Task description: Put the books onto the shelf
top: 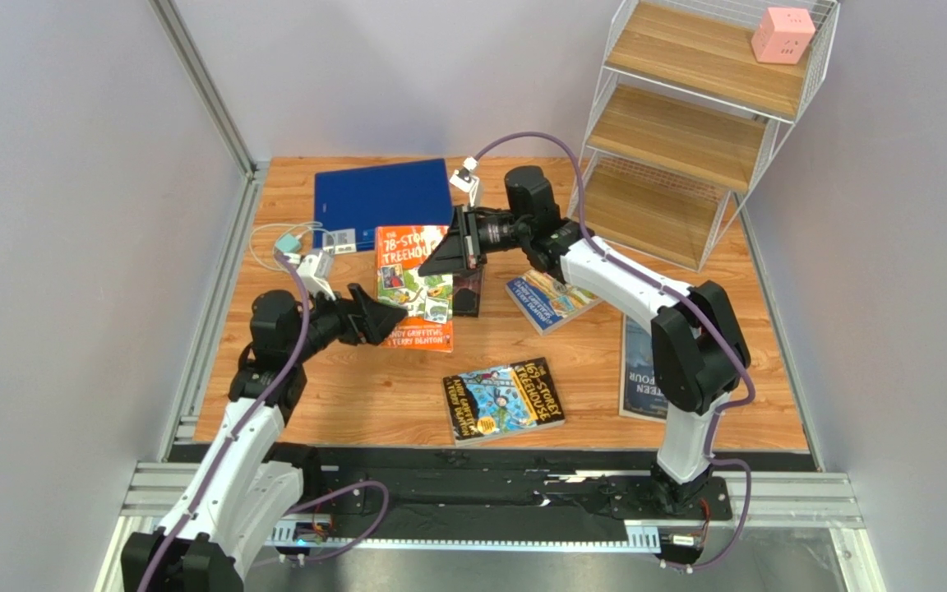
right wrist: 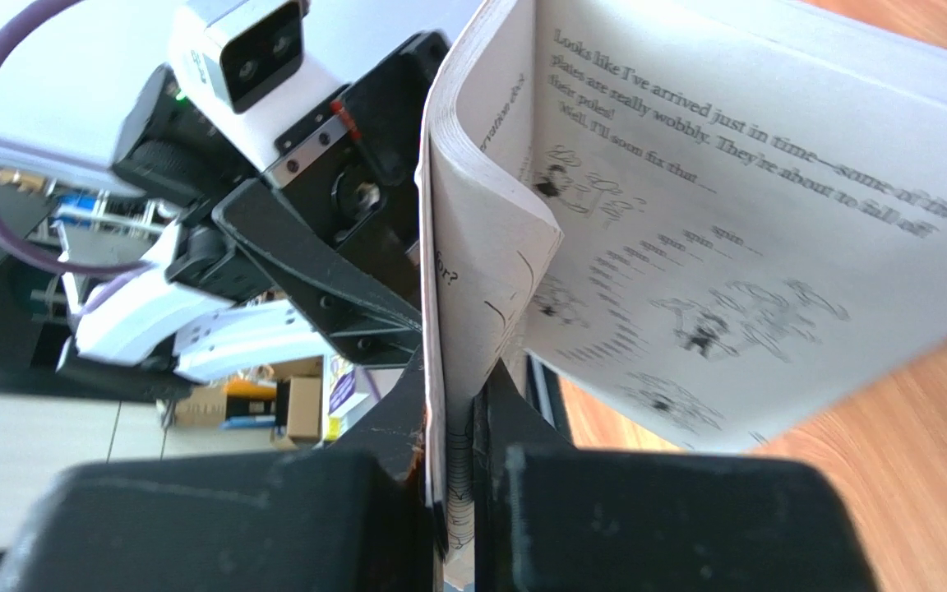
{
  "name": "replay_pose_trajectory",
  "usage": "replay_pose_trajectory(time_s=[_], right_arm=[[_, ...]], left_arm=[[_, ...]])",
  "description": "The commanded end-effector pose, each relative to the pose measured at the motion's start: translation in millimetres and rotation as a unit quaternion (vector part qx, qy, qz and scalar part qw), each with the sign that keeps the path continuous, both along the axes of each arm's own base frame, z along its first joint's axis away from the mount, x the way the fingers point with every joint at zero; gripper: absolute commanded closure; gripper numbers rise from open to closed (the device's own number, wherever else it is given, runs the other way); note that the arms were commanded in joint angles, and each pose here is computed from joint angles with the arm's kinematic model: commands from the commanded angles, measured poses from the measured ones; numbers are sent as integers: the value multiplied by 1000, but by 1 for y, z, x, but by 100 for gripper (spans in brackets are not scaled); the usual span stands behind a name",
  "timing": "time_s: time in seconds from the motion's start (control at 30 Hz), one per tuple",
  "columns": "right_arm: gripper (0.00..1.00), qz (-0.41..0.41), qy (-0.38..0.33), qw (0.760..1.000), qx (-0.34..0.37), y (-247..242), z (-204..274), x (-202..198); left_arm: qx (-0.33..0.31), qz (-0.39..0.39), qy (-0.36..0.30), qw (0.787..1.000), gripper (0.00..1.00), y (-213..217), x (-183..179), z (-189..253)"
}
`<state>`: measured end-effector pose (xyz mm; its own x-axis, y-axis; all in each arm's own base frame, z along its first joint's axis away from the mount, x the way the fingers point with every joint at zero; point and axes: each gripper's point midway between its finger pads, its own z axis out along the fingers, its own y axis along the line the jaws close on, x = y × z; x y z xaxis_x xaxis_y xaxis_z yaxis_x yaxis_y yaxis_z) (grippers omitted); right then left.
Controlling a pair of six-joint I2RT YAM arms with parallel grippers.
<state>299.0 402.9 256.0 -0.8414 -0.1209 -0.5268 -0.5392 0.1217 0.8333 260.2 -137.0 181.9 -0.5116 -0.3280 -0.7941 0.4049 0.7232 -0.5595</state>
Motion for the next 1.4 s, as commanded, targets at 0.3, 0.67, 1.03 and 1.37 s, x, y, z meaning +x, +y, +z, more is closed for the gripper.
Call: replay_pose_trajectory(time_s=[0.3,0.67,1.03,1.37], right_arm=[[100,66,-66,990,103,-14,70,-23],[21,-106,-77,986,-105,-45,-11,24],[1,-176,-39,983,-20,-108,-17,21],[0,-202,-156,967,26,-137,24,-23]], left_arm=[[-114,-185,-139,966,34,-51,0,50],[-117,-186,-115,969,100,-55,18,86],[-121,-253,-136,950,100,-70,27,150],[-133,-298,-125,937,100,-93,45,151]])
